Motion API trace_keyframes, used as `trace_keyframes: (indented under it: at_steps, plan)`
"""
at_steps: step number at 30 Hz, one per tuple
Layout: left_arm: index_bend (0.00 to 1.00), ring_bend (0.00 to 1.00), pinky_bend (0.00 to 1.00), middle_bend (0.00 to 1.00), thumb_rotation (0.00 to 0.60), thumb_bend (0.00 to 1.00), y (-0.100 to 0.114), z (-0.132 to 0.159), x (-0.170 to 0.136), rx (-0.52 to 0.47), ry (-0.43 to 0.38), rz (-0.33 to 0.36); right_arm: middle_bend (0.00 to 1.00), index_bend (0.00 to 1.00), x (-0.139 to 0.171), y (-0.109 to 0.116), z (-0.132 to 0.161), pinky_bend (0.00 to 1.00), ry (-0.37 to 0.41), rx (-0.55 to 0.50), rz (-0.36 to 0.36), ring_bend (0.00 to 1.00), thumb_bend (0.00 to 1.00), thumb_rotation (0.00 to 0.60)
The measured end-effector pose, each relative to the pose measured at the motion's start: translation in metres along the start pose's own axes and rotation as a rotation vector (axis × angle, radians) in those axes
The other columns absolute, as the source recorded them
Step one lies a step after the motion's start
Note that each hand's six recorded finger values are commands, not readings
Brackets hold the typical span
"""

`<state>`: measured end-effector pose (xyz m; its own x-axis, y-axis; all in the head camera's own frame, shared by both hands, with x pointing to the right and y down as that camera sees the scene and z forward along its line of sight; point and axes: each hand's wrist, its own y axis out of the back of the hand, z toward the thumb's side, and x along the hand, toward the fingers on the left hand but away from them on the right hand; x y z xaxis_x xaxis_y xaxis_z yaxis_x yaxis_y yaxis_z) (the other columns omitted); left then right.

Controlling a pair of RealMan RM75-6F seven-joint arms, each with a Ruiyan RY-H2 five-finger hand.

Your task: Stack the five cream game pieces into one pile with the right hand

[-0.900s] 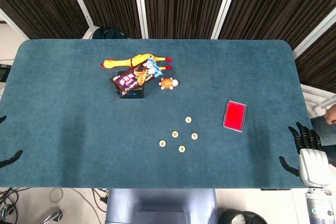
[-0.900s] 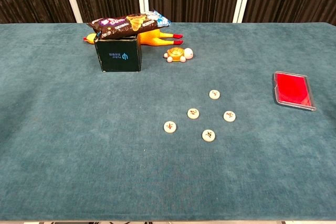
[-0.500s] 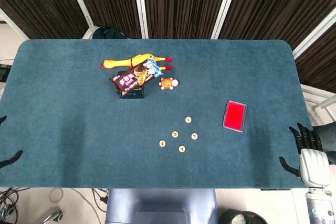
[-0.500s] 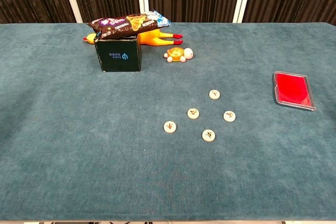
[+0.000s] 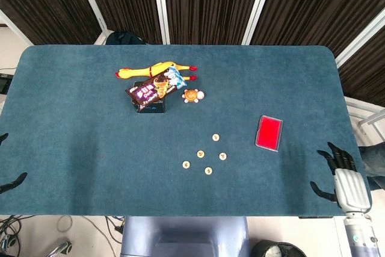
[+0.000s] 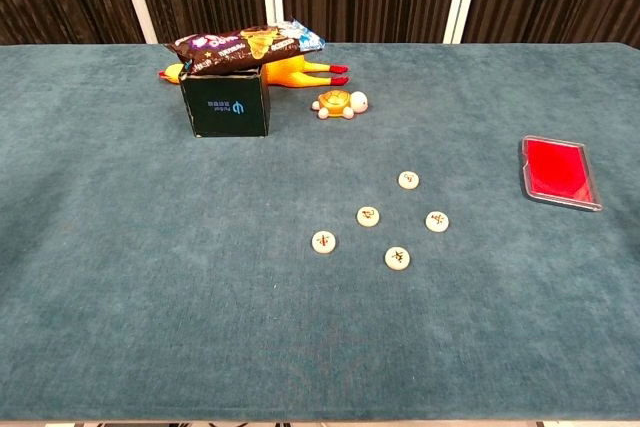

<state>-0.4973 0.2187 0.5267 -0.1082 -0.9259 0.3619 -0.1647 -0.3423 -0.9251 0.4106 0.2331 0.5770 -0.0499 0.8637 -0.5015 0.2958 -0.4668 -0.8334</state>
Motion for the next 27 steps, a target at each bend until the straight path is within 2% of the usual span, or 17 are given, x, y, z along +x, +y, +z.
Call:
trace_keyframes:
  at_steps: [4, 10, 15, 19, 27]
  plan:
    - [0.12, 0.0, 0.07, 0.0, 0.6, 0.14, 0.0, 0.0, 0.0, -0.001, 0.001, 0.001, 0.0, 0.23, -0.025, 0.0, 0.019, 0.0, 0.034, 0.02, 0.073, 0.0, 0.31, 0.6]
    - [0.12, 0.0, 0.07, 0.0, 0.6, 0.14, -0.001, 0.0, 0.0, 0.0, 0.002, -0.003, 0.0, 0.24, -0.062, -0.002, 0.052, 0.0, 0.063, 0.013, 0.155, 0.0, 0.31, 0.6]
    - [0.12, 0.0, 0.07, 0.0, 0.6, 0.14, -0.001, 0.0, -0.001, 0.0, 0.003, -0.006, 0.0, 0.25, -0.085, -0.009, 0.075, 0.0, 0.083, 0.055, 0.204, 0.0, 0.31, 0.6]
    - [0.12, 0.0, 0.07, 0.0, 0.6, 0.14, -0.001, -0.001, -0.001, -0.004, 0.008, -0.006, 0.0, 0.26, -0.101, -0.029, 0.098, 0.0, 0.097, 0.062, 0.237, 0.0, 0.31, 0.6]
    - [0.13, 0.0, 0.07, 0.0, 0.6, 0.14, -0.001, -0.003, 0.0, -0.008, 0.017, -0.009, 0.0, 0.33, -0.115, -0.073, 0.121, 0.0, 0.096, 0.088, 0.278, 0.0, 0.31, 0.6]
